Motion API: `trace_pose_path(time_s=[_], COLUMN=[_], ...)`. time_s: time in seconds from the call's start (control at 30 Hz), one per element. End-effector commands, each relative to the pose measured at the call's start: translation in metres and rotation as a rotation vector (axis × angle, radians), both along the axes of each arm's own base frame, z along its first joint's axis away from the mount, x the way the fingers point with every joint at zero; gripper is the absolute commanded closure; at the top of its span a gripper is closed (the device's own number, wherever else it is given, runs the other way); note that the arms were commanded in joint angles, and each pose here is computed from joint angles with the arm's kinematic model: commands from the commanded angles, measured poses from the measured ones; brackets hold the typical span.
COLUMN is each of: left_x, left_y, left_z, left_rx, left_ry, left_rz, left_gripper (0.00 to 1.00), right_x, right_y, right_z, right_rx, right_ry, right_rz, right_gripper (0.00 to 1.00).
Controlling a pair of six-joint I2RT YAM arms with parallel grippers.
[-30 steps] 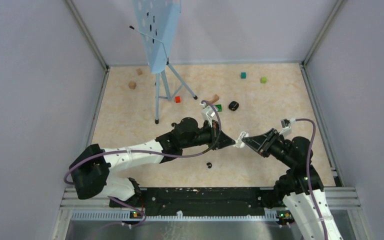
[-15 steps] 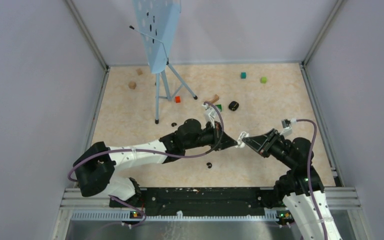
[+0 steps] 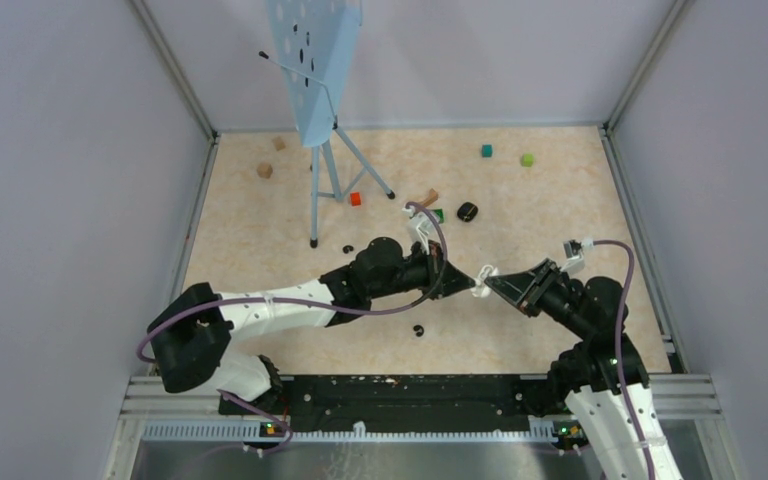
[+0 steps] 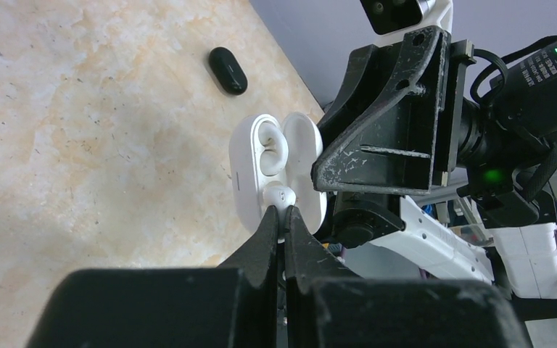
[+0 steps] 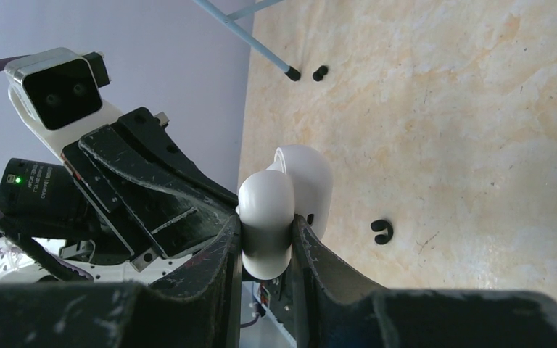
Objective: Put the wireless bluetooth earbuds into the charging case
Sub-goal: Insert the right earbud into the right side groove of the charging case.
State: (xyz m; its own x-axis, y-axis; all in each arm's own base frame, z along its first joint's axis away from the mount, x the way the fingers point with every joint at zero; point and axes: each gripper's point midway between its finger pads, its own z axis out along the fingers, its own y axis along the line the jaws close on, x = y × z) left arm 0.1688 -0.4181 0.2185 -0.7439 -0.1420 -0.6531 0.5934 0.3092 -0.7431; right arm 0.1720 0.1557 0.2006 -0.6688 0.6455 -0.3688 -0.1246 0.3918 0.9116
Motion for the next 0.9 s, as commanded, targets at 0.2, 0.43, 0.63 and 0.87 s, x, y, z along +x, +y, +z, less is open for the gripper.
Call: trace_pose_path(time_s=[0.2, 0.43, 0.63, 0.87], left_x=[-0.001, -0.004, -0.007, -0.005], left_y=[-0.015, -0.020, -0.029, -0.030], left_z=[0.020, 0.012, 0.010, 0.005], left_rx=[-0.059, -0.017, 0.073, 0.137], left_ry=[-0.020, -0.024, -0.077, -0.102], left_rz=[-0.018, -0.013, 0.000, 0.037], left_gripper=[1.00, 1.00, 1.00, 1.00], right_x=[-0.001, 0.000, 0.000, 0.001], right_y=[0.000, 0.000, 0.000, -0.001], right_z=[0.005, 0.008, 0.006, 0.006], right_rx=[0.023, 0.029, 0.041, 0.036], right_ry=[-0.025, -0.030, -0.024, -0.027], right_rz=[-0.004, -0.007, -0.004, -0.017], right_gripper=[1.00, 1.00, 1.00, 1.00])
